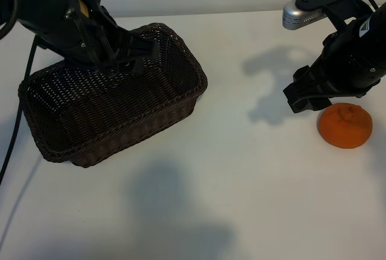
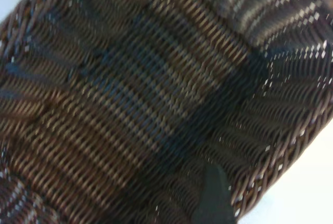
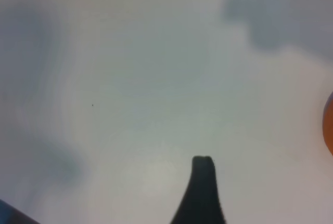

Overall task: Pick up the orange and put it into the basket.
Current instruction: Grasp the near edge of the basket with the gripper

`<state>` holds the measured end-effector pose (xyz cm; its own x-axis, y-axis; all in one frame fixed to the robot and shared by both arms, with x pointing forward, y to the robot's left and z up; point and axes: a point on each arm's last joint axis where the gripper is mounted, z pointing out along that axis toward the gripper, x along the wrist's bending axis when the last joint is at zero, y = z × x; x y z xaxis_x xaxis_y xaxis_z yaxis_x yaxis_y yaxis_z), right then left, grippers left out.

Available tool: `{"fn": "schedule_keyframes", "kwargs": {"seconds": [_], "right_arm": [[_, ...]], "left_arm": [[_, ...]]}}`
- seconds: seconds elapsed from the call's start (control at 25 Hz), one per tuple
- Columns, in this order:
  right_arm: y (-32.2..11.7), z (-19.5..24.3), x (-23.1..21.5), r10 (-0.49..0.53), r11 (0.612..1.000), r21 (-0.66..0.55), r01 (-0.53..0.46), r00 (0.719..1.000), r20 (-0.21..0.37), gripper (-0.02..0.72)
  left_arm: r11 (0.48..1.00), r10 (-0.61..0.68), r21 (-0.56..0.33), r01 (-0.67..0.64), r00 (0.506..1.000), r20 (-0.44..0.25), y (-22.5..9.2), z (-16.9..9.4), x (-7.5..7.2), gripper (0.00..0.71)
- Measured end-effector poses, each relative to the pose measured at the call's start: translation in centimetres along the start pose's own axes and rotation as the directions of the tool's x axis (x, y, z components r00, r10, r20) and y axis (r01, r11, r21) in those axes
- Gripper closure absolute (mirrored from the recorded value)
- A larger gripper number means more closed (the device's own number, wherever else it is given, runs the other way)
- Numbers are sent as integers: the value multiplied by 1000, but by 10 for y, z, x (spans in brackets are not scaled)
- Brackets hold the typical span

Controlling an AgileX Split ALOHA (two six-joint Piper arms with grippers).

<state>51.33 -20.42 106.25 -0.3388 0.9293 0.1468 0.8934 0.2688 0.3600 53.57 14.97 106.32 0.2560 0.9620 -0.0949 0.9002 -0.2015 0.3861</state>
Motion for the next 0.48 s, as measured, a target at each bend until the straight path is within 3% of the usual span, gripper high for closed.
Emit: {"fn": "schedule_keyframes", "kwargs": {"seconds": [0.24, 0.48], "right_arm": [[0, 0, 0, -1, 1000, 0, 1, 1000, 0, 120], [0, 0, 0, -1, 1000, -2, 1, 1000, 0, 120]], "left_arm": [[999, -21, 25, 22, 999, -24, -2, 0, 2, 158], [989, -62, 113, 91, 969, -238, -14, -7, 22, 158]]}}
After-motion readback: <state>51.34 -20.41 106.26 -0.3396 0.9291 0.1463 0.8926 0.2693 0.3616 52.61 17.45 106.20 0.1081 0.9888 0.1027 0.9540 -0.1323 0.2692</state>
